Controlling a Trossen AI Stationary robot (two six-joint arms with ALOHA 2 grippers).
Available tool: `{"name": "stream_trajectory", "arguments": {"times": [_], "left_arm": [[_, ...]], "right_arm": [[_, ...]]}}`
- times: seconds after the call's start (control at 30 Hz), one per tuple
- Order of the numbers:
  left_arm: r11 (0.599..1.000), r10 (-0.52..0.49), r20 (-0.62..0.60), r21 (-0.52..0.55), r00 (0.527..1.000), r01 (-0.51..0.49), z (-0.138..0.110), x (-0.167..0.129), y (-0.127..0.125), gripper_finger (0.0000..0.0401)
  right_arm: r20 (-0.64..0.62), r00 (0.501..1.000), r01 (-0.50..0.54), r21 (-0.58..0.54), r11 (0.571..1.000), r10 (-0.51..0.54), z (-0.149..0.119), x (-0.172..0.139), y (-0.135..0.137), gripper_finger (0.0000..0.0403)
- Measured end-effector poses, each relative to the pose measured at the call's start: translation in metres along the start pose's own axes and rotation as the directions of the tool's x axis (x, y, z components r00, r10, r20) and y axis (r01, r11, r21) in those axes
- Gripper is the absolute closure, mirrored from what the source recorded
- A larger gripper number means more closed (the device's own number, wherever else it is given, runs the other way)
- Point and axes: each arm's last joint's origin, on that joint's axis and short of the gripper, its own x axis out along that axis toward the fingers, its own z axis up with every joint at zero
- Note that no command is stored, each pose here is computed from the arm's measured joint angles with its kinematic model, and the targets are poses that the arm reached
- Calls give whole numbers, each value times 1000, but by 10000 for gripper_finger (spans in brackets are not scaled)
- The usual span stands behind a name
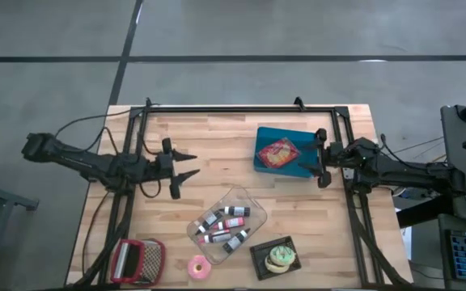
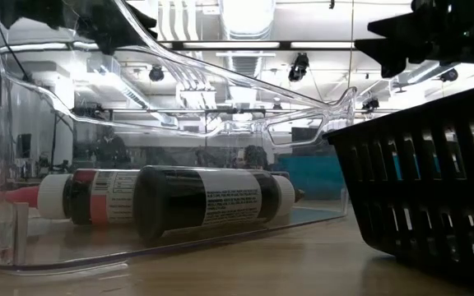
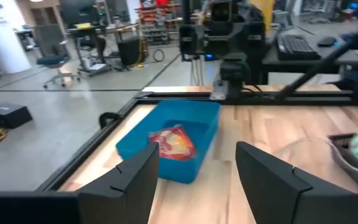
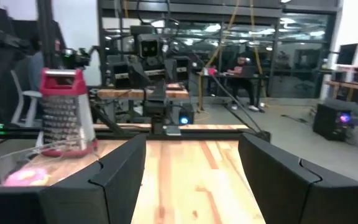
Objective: Pick & Place Food Item
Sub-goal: Put the pink donut into the black basket
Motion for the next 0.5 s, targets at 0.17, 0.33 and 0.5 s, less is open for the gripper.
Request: {"name": "stream_trajectory", "arguments": {"times": [0.17,0.33,0.5], "left_arm": [[995,-92,-44,32,995,94,-5,-8,-15,185],[982,-180,-142,29,973,185,-8,-18,-31,185],[961,-270,-202,-2,941,276,-6,-28,-48,185]], "right_arm": [[-22,1000,-18,3,1000,18,-5,9,7,149],[-55,998,-3,-2,1000,3,-9,13,15,149],[-50,999,9,-2,1000,-9,-9,13,21,149]]}}
